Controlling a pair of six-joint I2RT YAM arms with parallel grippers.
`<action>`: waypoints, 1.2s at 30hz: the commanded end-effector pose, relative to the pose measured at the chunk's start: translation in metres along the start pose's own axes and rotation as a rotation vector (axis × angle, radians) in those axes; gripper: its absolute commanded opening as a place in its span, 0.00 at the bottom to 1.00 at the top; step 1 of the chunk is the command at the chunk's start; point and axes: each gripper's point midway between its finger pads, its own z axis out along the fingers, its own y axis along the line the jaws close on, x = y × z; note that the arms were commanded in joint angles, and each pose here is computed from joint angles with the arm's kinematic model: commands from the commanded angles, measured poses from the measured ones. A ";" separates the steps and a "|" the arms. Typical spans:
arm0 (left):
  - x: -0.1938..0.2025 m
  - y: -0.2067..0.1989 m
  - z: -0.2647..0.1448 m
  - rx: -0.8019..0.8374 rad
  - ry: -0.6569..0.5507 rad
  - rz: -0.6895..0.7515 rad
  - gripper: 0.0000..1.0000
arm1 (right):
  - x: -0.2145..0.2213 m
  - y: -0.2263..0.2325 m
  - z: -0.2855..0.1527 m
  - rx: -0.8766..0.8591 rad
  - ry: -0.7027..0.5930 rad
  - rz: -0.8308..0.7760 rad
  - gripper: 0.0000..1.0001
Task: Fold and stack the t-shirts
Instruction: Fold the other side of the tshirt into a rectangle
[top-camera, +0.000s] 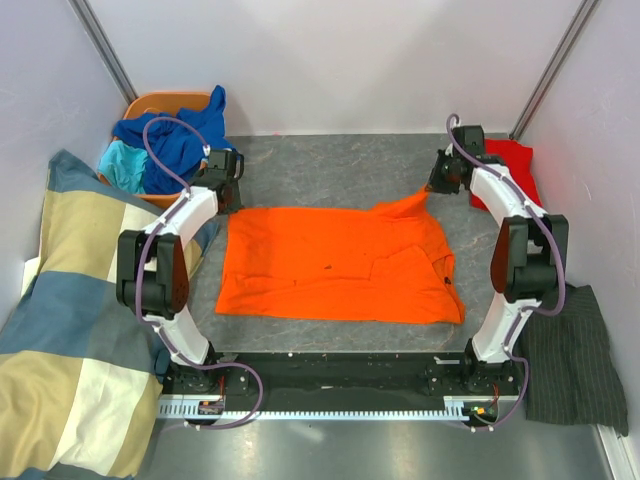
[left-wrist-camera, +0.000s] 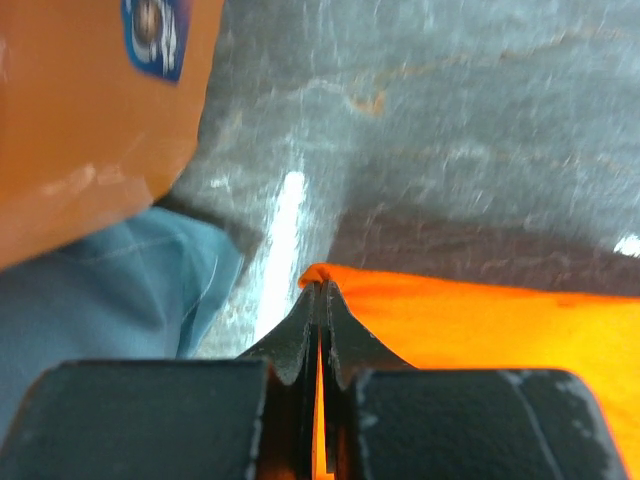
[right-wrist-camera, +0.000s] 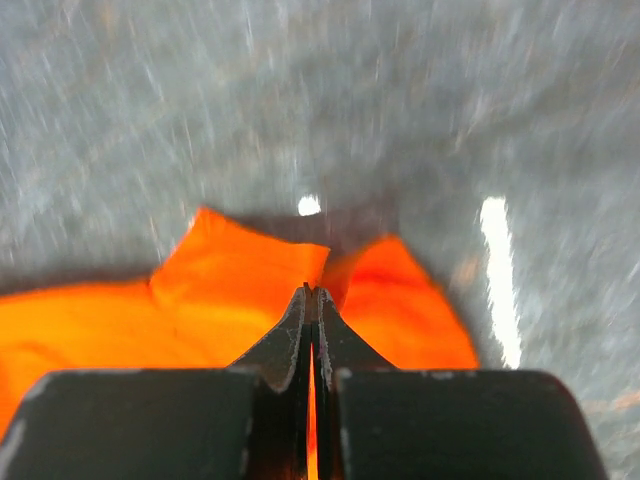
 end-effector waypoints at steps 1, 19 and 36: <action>0.005 0.005 -0.017 0.005 -0.010 0.000 0.02 | 0.032 0.005 -0.021 -0.039 0.042 0.064 0.00; 0.024 0.010 -0.008 -0.028 0.051 0.017 0.02 | 0.094 -0.022 -0.116 0.042 0.024 0.082 0.00; 0.058 0.023 -0.032 -0.023 0.112 0.038 0.02 | 0.145 -0.039 -0.141 0.076 0.071 0.137 0.00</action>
